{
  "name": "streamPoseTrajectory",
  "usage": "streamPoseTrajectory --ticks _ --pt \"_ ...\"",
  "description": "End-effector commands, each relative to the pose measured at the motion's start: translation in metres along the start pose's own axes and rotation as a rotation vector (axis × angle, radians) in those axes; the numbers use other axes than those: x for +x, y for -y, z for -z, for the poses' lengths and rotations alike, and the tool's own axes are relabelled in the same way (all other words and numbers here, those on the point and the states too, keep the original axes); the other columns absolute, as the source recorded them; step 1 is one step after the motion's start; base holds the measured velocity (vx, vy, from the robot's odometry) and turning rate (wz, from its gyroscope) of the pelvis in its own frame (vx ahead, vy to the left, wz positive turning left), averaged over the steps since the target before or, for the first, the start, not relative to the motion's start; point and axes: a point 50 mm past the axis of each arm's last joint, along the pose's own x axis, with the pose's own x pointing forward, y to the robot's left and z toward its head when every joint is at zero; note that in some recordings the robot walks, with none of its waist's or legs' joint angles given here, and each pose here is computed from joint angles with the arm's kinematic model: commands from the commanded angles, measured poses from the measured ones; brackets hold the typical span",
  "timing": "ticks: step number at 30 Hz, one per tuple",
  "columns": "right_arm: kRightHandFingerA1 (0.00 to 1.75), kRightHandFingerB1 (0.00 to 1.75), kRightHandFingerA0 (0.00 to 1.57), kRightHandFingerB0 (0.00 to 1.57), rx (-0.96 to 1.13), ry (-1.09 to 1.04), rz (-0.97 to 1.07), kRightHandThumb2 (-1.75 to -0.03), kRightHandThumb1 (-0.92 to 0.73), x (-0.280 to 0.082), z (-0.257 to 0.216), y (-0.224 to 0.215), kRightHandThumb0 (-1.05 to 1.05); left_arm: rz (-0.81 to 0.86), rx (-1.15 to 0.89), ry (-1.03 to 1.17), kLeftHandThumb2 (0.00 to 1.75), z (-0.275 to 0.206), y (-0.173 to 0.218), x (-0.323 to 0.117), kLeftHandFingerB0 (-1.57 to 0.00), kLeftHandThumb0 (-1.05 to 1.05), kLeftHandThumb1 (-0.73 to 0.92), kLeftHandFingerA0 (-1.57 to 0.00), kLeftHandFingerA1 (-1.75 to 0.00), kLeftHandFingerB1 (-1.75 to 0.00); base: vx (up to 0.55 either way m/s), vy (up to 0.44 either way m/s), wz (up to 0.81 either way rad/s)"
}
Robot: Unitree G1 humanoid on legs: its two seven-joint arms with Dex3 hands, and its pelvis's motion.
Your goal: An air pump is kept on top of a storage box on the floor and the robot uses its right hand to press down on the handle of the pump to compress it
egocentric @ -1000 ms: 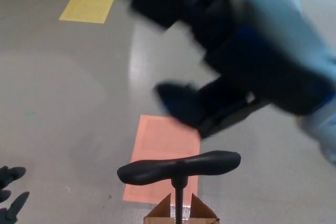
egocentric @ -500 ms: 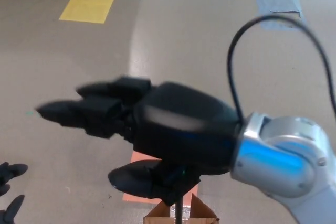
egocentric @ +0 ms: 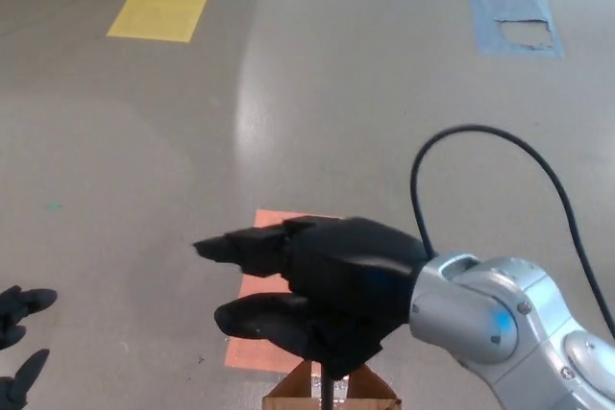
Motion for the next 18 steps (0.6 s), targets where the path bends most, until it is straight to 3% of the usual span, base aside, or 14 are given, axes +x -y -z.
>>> streamPoseTrajectory --ticks 1,12,18 --pt "0.16 0.17 0.00 0.00 0.033 -0.058 0.011 -1.24 -0.90 -0.003 0.018 -0.018 -0.90 -0.028 0.048 0.009 1.15 -0.004 -0.011 0.000 0.00 -0.32 0.63 0.00 -0.47 -0.47 0.00 0.000 0.00" --pt "0.15 0.16 0.00 0.00 0.204 -0.244 -0.147 -1.21 -0.88 0.019 0.064 -0.117 -0.88 -0.033 0.048 0.019 1.15 -0.004 -0.011 0.002 0.00 -0.32 0.63 0.00 -0.47 -0.46 0.00 0.000 0.00" --pt "0.12 0.13 0.00 0.00 0.233 -0.353 -0.161 -1.22 -0.91 0.034 0.089 -0.134 -0.91 -0.036 0.036 0.029 1.15 -0.008 -0.013 0.003 0.00 -0.32 0.63 0.00 -0.47 -0.47 0.00 0.000 0.00"
